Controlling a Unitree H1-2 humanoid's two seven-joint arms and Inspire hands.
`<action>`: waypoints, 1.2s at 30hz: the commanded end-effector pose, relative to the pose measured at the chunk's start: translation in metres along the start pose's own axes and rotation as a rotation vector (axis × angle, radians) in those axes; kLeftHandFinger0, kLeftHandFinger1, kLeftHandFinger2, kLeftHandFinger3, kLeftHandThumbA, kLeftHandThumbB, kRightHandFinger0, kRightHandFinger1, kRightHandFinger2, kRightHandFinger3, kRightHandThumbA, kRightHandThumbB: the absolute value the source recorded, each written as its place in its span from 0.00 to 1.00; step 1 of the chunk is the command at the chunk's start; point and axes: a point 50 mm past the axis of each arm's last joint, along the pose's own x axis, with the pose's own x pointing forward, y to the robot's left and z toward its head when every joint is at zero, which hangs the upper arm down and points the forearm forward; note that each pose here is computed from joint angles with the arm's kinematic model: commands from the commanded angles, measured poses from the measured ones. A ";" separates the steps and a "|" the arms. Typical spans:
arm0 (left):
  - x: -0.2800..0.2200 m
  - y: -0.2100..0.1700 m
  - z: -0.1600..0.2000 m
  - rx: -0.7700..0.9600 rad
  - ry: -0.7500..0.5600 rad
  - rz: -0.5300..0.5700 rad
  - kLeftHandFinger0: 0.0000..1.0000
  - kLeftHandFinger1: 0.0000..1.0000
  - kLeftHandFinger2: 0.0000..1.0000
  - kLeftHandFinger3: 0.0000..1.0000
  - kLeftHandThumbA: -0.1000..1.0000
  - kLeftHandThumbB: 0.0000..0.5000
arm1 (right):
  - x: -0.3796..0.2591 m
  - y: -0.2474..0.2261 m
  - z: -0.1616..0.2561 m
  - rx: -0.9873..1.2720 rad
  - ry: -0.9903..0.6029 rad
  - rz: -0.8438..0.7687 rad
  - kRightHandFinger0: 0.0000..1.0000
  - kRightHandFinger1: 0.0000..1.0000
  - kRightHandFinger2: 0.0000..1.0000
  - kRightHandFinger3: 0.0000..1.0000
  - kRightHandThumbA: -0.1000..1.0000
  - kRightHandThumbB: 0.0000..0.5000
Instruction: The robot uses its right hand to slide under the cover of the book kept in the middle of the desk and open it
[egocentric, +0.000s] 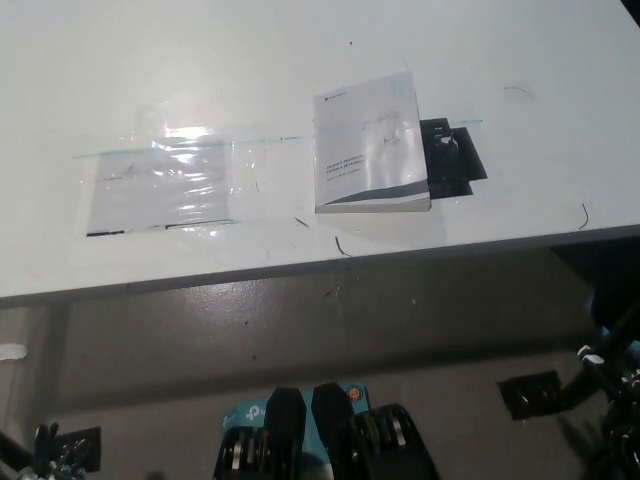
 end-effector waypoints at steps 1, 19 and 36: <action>0.001 -0.008 0.009 -0.035 -0.009 -0.008 1.00 0.97 0.97 1.00 1.00 0.03 | 0.008 0.010 0.032 0.092 -0.075 -0.027 0.67 0.77 0.92 1.00 1.00 0.22; -0.004 0.006 0.014 -0.081 -0.015 0.000 1.00 1.00 1.00 1.00 1.00 0.01 | -0.006 0.039 0.155 0.408 -0.339 0.007 0.92 0.95 1.00 1.00 1.00 0.05; -0.004 0.012 0.017 -0.092 -0.018 0.018 1.00 1.00 1.00 1.00 1.00 0.03 | -0.064 0.109 0.249 0.406 -0.583 0.285 0.82 0.85 0.92 1.00 1.00 0.10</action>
